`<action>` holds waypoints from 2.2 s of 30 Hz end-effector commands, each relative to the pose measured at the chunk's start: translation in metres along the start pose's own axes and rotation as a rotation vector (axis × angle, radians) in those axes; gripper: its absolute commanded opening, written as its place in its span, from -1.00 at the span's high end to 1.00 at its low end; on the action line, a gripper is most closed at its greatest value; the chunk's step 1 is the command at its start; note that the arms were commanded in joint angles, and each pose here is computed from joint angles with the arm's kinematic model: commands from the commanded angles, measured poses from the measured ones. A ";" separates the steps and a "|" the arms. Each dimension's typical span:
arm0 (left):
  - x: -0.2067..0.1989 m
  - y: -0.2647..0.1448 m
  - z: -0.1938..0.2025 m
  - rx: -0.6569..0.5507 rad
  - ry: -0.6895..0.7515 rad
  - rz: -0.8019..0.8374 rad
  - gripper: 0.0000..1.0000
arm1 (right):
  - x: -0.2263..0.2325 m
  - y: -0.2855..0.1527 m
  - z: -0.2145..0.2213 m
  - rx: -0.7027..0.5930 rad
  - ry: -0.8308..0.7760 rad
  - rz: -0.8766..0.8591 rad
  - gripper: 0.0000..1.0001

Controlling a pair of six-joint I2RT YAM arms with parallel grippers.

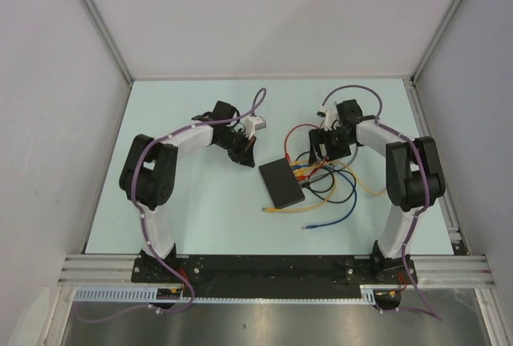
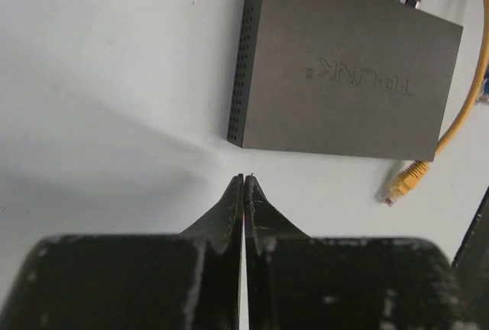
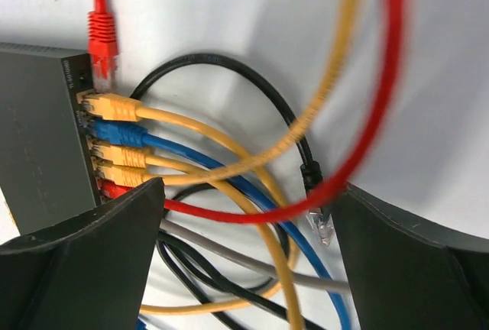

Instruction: Pull the plug from the switch port

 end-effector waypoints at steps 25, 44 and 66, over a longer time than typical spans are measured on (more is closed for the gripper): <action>0.008 0.037 -0.026 0.071 0.073 0.255 0.99 | 0.009 -0.087 -0.064 -0.308 -0.107 0.049 -0.92; 0.010 -0.039 -0.126 -0.223 -0.059 0.083 0.01 | 0.020 -0.069 -0.063 -0.252 -0.191 -0.167 -0.80; -0.024 0.008 -0.092 -0.100 -0.136 0.222 0.67 | -0.017 0.002 -0.068 0.033 -0.134 -0.410 -0.16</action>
Point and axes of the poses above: each gripper's point midway between its finger pads, its own y axis out along the fingers, its own x axis along the line the jaws close on, z = x × y, the point moved 6 cm from there along -y, back along the fingers, and after that the axes turned 1 degree about y, right-handed, at the moved point
